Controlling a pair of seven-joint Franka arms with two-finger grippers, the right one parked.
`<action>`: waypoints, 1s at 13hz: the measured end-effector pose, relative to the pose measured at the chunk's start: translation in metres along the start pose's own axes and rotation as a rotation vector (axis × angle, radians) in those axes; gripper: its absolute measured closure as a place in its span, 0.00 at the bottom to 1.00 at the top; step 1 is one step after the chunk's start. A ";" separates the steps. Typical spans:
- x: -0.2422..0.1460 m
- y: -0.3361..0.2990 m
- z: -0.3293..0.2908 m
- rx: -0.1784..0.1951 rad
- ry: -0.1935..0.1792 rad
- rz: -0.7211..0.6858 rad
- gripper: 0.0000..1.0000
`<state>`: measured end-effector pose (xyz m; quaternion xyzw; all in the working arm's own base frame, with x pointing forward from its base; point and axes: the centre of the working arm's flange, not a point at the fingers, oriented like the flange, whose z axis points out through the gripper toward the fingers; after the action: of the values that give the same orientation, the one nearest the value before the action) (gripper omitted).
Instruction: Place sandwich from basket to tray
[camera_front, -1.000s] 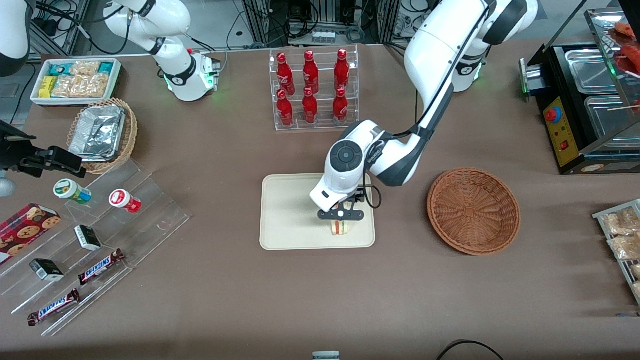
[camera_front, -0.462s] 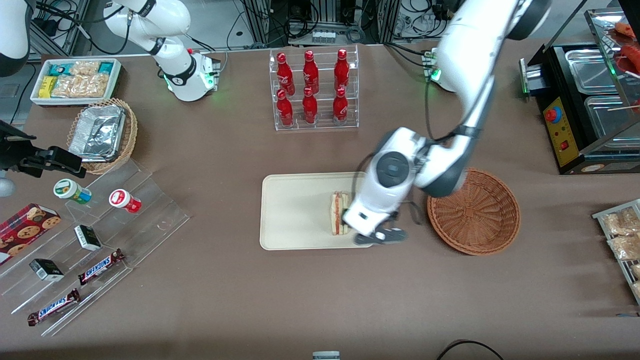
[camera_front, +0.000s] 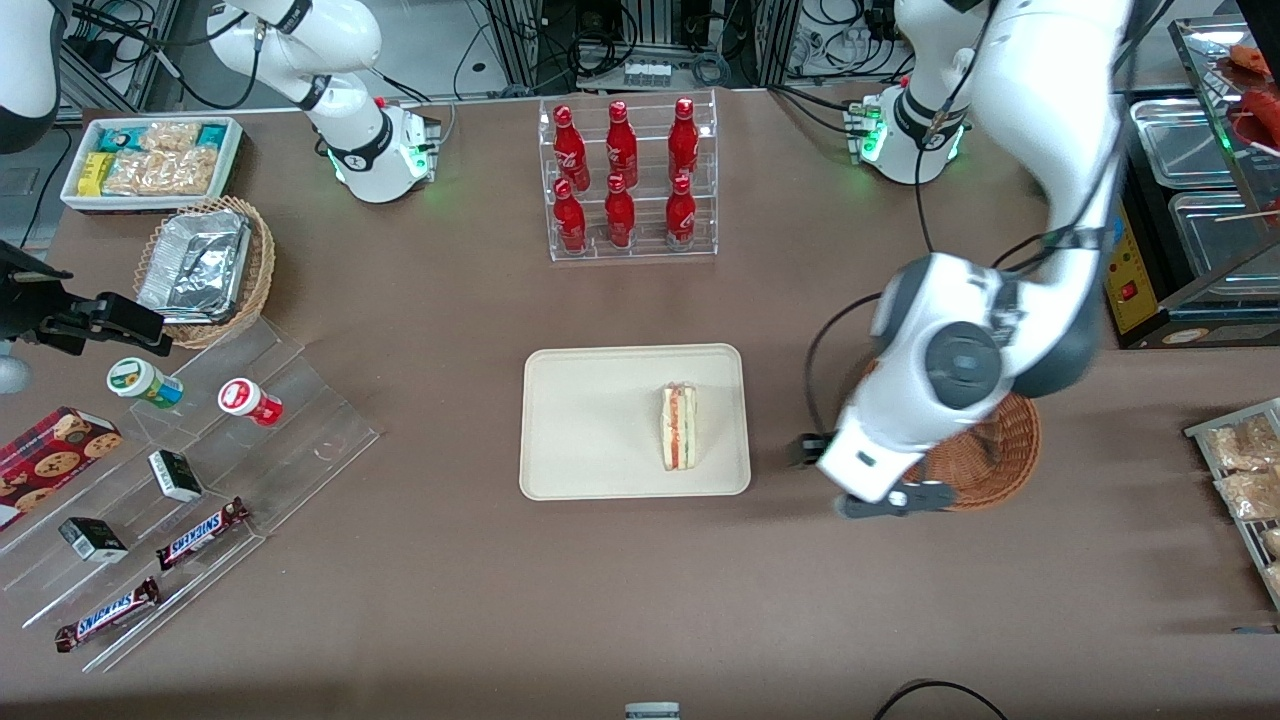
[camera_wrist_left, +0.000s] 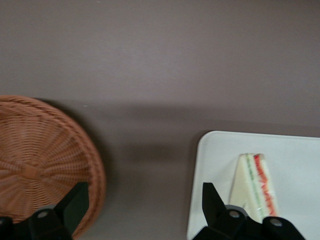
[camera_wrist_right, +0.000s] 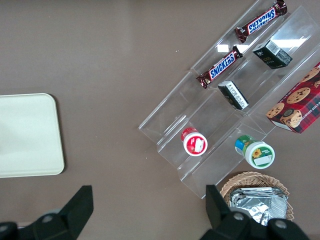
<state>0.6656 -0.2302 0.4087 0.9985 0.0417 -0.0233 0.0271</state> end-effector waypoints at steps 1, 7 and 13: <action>0.003 -0.028 -0.015 0.003 -0.022 0.012 0.00; -0.032 -0.115 -0.113 0.038 -0.122 -0.006 0.00; -0.102 -0.146 -0.166 0.061 -0.096 -0.043 0.00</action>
<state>0.5590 -0.0838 0.5714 0.9954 0.0613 -0.0731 -0.0019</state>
